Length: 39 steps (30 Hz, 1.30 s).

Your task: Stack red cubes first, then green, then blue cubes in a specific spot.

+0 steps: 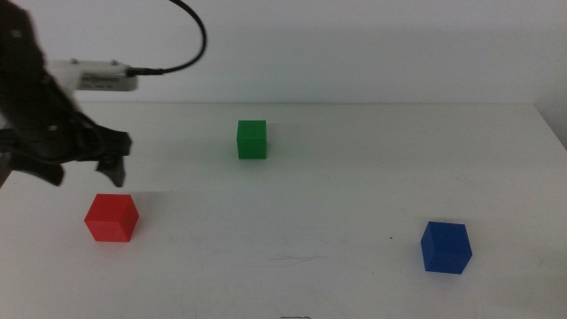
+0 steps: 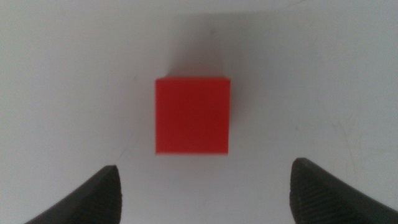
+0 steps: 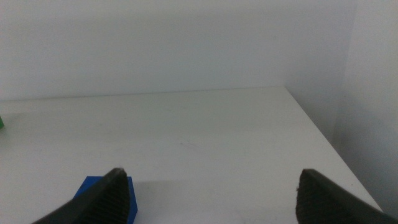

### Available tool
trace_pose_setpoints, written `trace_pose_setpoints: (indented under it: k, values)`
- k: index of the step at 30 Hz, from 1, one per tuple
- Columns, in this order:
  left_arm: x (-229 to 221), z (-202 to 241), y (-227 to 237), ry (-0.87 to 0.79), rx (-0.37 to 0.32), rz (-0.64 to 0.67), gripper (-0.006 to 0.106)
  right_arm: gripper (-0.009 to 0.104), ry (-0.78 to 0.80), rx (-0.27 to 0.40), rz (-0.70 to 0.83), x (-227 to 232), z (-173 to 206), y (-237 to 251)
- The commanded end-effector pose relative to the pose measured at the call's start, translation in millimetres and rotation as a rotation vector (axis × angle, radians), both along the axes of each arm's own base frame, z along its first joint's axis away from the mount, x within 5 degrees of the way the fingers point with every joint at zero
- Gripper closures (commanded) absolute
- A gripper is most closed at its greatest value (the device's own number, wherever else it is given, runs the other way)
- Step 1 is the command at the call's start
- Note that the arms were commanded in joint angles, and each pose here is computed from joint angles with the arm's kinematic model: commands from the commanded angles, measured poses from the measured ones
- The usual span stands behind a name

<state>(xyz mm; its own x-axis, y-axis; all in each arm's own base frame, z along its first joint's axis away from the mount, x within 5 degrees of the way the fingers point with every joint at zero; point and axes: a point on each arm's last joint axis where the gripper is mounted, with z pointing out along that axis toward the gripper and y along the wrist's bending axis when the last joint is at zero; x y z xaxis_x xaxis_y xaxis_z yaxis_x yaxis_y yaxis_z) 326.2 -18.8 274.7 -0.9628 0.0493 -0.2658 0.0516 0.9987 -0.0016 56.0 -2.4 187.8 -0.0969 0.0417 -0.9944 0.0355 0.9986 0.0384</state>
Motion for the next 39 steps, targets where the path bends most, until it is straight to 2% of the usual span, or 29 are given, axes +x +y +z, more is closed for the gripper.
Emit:
trace_pose_setpoints:
  k: [1,18,35,39]
  values:
    - [11,12,-4,-0.064,-0.008,0.002,0.009,0.001,-0.117,-0.018,0.008,-2,16,1]
    - [42,-41,-4,0.037,0.032,-0.045,0.009,0.001,-0.117,-0.018,0.008,-2,16,1]
    - [52,-70,-5,0.084,0.035,-0.056,0.009,0.001,-0.117,-0.018,0.008,-2,16,1]
    - [53,-76,-5,0.1,0.036,-0.056,0.014,0.001,-0.117,-0.018,0.008,-2,16,1]
